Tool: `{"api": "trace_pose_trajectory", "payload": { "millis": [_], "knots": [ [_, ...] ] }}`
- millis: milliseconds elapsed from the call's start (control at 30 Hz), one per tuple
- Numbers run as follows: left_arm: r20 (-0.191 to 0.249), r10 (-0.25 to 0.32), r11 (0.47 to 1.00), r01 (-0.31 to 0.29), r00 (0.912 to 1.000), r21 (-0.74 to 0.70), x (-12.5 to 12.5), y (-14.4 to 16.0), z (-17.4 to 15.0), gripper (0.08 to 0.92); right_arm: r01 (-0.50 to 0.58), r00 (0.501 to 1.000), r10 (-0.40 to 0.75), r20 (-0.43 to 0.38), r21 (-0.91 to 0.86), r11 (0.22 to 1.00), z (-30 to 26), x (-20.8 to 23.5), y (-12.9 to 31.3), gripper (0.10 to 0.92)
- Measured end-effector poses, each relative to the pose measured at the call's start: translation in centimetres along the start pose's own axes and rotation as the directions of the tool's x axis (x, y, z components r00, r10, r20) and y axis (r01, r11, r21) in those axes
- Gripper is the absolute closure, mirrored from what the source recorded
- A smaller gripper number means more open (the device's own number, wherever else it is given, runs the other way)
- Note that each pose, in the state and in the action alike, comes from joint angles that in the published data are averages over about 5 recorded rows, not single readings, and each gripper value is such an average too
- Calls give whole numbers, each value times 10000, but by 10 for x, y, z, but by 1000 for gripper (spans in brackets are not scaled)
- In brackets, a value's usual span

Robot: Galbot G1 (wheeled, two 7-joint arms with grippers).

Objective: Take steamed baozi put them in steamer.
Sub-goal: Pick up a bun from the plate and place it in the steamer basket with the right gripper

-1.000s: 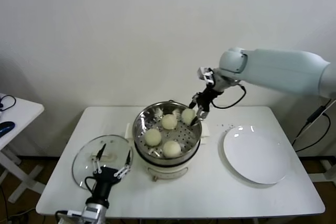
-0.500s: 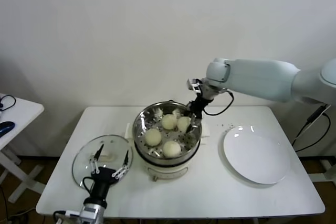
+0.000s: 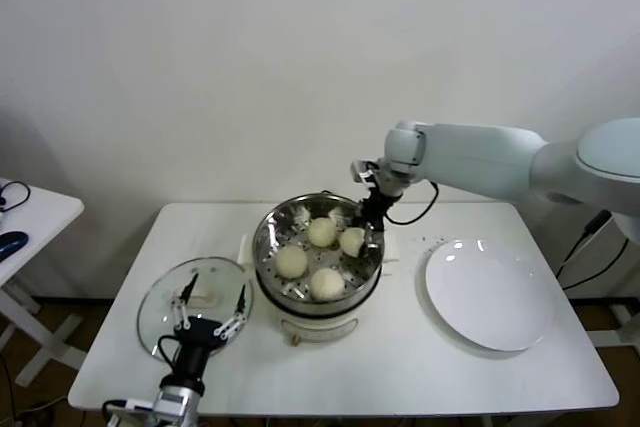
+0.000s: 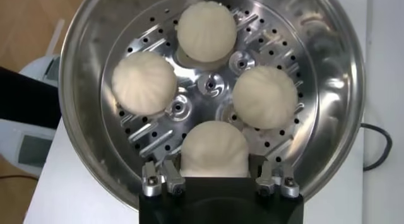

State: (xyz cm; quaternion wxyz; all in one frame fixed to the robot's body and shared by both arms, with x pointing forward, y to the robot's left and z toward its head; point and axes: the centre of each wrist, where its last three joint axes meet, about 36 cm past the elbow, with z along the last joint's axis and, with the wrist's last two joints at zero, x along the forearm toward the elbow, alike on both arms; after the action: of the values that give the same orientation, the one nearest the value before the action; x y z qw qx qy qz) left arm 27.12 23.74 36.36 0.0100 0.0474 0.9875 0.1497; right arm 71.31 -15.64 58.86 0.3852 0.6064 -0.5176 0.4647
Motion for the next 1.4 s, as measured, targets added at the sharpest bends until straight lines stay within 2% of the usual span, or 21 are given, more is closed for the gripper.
{"api": "trace_pose_trajectory", "payload": {
  "millis": [833, 1100, 1400],
  "knots": [
    [-45, 0, 10000, 0, 10000, -26, 0, 0, 2, 177, 144, 9999, -143, -78, 207, 9997, -5, -14, 4, 338],
    [-55, -5, 10000, 5, 10000, -46, -1, 0, 3, 177, 146, 9999, -146, -10, 266, 9995, -7, -13, 4, 206],
    [-85, -61, 9999, 60, 9999, -129, -3, 3, 5, 177, 26, 9997, -33, 256, 290, 9996, -9, 1, 3, 199]
  ]
}}
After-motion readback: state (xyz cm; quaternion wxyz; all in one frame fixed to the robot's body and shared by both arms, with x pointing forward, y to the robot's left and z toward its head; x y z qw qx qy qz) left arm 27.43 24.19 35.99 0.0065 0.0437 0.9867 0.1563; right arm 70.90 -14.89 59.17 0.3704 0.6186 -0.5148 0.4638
